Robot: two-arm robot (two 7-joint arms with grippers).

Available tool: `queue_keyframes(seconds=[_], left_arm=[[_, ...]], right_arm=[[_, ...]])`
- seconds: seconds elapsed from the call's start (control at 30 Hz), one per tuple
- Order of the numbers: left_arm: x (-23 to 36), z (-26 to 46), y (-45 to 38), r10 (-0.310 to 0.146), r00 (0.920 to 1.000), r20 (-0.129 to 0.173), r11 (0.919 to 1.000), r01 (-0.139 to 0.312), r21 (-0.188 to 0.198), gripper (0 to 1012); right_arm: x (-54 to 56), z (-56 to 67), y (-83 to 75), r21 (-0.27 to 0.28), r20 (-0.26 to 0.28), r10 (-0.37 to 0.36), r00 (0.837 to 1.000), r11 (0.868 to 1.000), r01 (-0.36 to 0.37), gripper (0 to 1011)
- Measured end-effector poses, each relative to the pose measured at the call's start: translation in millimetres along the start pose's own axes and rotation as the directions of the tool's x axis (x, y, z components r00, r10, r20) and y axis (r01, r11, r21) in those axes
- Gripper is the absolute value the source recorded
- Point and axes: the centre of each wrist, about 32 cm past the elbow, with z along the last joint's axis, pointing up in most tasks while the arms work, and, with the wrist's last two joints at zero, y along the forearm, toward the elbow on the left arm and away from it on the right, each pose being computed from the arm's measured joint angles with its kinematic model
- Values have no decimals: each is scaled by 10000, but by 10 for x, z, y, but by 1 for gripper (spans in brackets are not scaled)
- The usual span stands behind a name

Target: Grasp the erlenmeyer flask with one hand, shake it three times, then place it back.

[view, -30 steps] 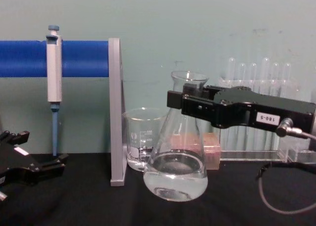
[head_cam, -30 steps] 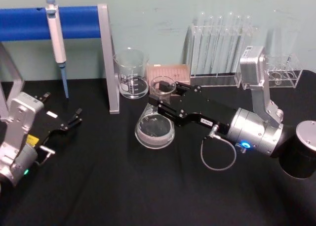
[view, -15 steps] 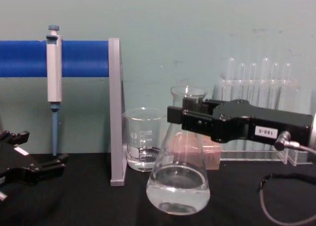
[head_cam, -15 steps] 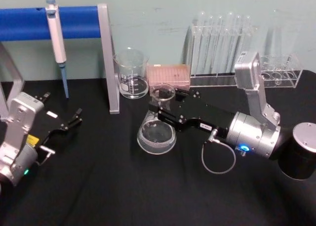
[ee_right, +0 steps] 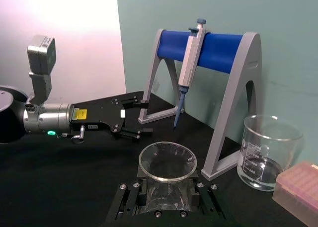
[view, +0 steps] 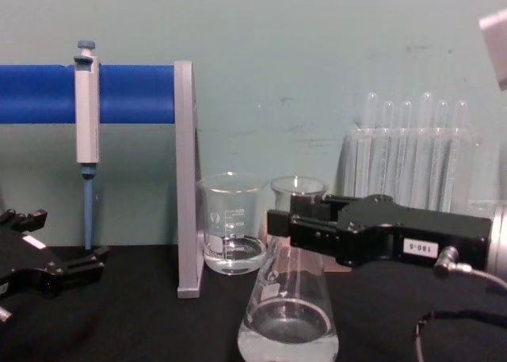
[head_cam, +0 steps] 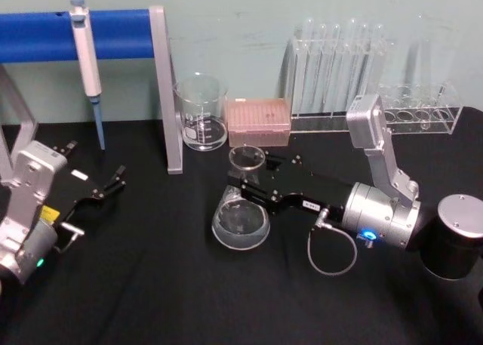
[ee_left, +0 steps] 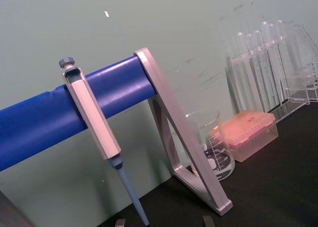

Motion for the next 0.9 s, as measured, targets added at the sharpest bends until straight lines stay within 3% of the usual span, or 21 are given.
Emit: queue_keyframes(seconds=[0.37, 0.9], left_arm=[[0, 0, 0, 0, 10000, 0, 10000, 0, 1, 1001], [0, 0, 0, 0, 10000, 0, 10000, 0, 1, 1001]], right_arm=[[15, -120, -14, -247, -172, 34, 9998, 9997, -38, 456], [-17, -200, -28, -531, -356, 99, 9993, 9985, -117, 456]])
